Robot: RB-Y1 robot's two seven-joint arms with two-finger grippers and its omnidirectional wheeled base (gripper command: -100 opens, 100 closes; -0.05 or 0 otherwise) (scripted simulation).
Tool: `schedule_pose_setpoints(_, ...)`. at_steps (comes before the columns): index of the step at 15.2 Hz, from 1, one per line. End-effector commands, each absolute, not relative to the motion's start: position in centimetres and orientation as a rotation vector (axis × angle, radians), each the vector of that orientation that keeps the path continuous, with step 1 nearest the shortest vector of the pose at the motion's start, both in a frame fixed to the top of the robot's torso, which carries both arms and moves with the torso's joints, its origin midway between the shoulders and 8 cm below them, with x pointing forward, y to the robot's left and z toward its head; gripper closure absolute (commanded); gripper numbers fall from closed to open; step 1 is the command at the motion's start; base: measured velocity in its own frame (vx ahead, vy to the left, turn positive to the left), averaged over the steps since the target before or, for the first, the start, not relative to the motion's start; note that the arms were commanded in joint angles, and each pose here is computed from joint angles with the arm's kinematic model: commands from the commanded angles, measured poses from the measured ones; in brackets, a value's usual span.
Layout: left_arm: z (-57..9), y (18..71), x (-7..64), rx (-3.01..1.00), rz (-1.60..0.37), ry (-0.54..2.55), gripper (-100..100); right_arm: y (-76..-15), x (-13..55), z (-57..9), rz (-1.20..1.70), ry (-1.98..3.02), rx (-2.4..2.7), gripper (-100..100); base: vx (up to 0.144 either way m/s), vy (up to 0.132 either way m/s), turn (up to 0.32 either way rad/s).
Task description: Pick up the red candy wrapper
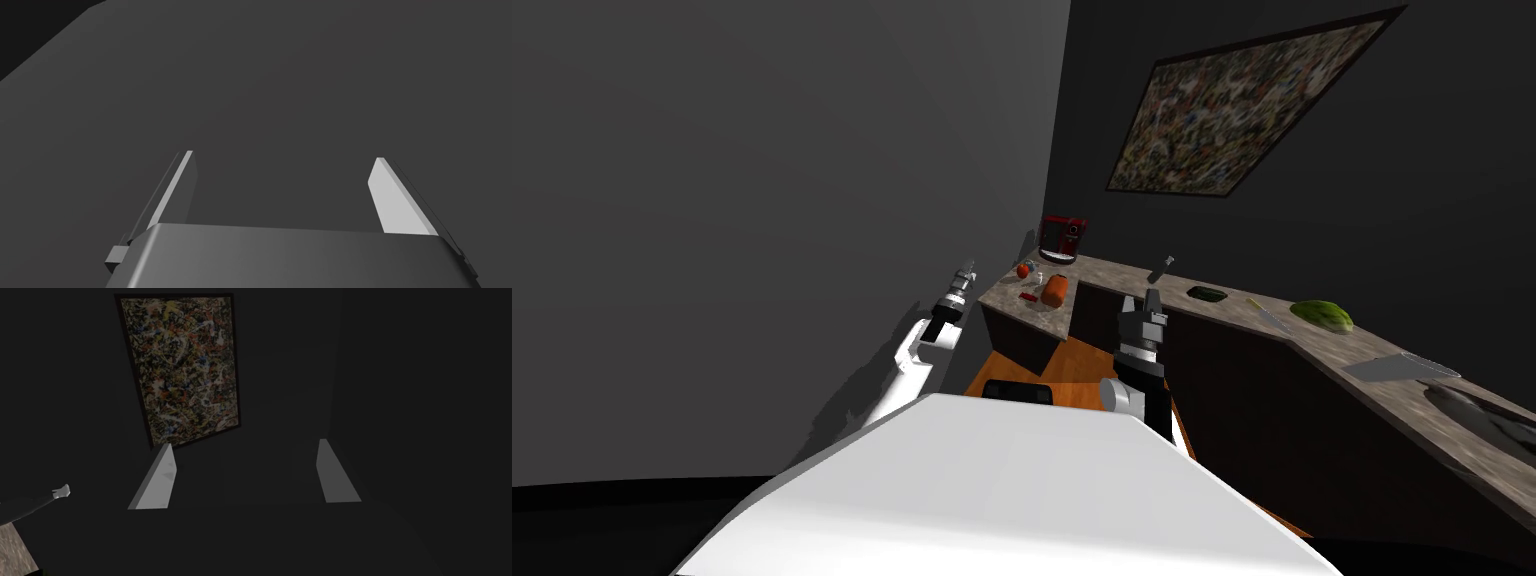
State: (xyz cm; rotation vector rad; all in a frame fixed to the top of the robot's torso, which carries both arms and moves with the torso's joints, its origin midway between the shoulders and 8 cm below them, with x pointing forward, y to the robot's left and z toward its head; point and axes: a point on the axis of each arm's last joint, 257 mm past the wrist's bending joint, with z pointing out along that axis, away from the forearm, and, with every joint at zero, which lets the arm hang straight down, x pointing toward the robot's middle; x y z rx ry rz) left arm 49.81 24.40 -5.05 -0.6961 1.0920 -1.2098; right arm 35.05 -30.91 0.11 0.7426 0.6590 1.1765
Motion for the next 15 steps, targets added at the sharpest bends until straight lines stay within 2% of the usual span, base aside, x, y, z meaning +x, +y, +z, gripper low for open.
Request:
schedule_pose_setpoints(1,-6.2,24.5,51.6,-0.728,-1.187,1.133,-100,-30.9,35.0,0.1,1.177,0.659,0.743,0,-0.006,0.014,-0.020)
schedule_pose_setpoints(15,-9.8,25.3,59.8,-0.873,-1.067,1.274,-100,-30.9,35.0,0.1,1.177,0.659,0.743,0,-0.001,0.008,-0.033)
